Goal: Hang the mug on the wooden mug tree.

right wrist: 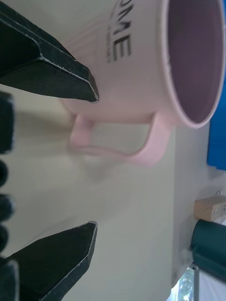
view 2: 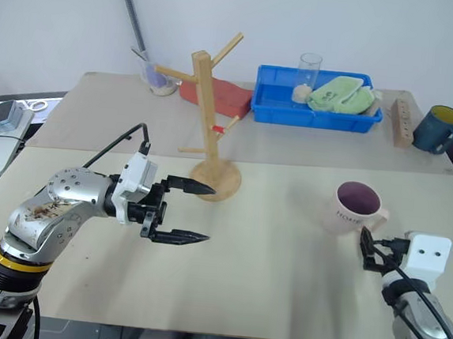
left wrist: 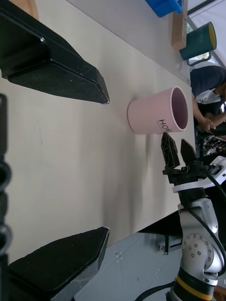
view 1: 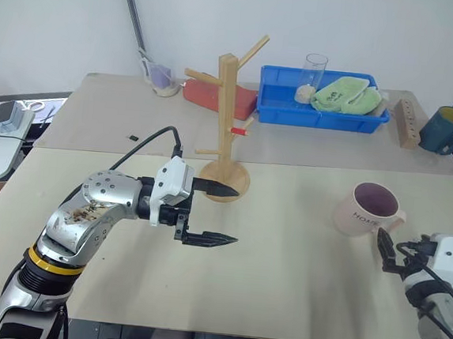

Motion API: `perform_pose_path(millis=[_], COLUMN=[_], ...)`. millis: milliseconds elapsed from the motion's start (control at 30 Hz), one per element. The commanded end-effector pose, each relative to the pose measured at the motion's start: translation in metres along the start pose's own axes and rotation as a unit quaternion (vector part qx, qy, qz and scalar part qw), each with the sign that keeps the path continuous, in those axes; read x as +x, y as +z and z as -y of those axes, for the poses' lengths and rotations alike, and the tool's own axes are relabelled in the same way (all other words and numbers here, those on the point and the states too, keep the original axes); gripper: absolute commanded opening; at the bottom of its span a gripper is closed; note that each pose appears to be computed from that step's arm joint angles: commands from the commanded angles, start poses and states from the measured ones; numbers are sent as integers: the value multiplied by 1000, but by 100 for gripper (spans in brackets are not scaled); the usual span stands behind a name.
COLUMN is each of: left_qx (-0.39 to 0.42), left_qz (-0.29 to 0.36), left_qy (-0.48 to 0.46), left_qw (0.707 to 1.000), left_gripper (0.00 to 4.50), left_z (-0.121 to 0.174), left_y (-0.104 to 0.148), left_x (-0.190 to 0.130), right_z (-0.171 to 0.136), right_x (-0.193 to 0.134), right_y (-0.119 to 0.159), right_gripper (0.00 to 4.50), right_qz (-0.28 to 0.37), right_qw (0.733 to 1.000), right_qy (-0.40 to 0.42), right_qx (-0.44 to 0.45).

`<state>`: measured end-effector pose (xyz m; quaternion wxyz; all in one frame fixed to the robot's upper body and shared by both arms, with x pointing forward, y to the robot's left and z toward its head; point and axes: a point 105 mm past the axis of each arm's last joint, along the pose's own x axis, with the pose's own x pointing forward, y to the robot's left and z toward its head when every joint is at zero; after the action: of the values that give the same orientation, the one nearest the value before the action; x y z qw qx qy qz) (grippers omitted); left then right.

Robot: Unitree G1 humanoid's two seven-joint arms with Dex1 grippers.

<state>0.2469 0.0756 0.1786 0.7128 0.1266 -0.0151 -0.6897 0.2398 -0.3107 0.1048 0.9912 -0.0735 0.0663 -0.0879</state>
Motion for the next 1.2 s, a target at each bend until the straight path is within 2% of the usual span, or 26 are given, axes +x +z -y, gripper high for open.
perform_pose_path(millis=[33,1000,1100,1200], left_qx=[24,36,37,38], left_qz=[-1,-20,-21,-22], left_qy=[-1,2,3,4], left_qw=[1000,999,999,999], left_gripper=[445,445,450,450], left_z=[0,-4,-5,-5], left_y=[9,7,6,6], left_x=[0,-3,-4,-4], right_z=[2,5,3,0], right_x=[4,38,43,46], right_y=[12,8,4,2], right_gripper=[450,450,370,269], right_qz=[20,21,18,20], right_qw=[1000,999,999,999], right_qy=[-11,-6,-1,7], right_qx=[-8,23,32,37])
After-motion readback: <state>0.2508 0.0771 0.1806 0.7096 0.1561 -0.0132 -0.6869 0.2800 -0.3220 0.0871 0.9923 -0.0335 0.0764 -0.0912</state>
